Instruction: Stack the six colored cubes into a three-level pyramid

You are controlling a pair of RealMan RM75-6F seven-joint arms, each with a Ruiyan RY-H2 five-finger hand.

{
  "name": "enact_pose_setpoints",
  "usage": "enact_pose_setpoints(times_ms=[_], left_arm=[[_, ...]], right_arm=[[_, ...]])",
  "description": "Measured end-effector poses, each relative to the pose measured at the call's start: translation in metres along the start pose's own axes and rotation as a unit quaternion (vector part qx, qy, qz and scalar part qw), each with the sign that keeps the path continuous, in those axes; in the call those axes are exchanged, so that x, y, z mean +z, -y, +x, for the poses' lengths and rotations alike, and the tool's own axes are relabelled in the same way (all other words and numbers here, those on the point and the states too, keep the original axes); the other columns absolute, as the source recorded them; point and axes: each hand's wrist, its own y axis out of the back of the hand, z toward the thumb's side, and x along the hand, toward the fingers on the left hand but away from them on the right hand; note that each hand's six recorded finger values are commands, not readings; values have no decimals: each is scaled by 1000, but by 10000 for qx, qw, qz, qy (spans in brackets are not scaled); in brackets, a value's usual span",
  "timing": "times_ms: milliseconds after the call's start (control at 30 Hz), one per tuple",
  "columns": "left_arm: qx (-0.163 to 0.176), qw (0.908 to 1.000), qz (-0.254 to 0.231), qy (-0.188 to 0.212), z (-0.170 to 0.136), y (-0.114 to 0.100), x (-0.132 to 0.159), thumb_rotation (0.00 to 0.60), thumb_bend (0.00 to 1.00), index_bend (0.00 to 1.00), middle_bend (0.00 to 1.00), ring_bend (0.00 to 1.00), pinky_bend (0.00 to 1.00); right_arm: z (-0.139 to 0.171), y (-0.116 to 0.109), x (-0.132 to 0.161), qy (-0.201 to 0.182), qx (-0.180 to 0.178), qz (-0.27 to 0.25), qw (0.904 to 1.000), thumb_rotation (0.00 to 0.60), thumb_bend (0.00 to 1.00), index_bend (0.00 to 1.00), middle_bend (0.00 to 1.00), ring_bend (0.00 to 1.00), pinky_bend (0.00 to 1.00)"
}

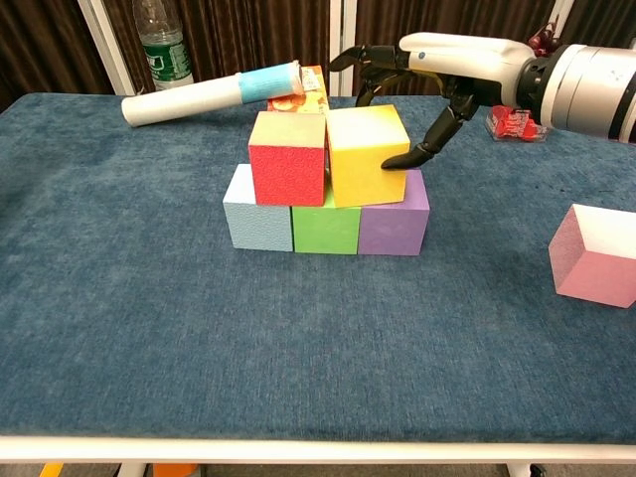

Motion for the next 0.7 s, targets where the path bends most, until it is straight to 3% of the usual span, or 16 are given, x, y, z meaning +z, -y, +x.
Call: enact_pose_setpoints(times_ms=[333,700], left_arm=[[51,10000,-39,9,0,-1,0,600,63,189,169,75,62],[17,10000,-51,22,5,1,-3,600,63,189,168,75,62]], right_arm=[[6,-8,10,75,-229,-79,9997,600,200,113,411,68,0],[13,-4,5,630,-274,-220,9974,600,197,113,404,68,0]])
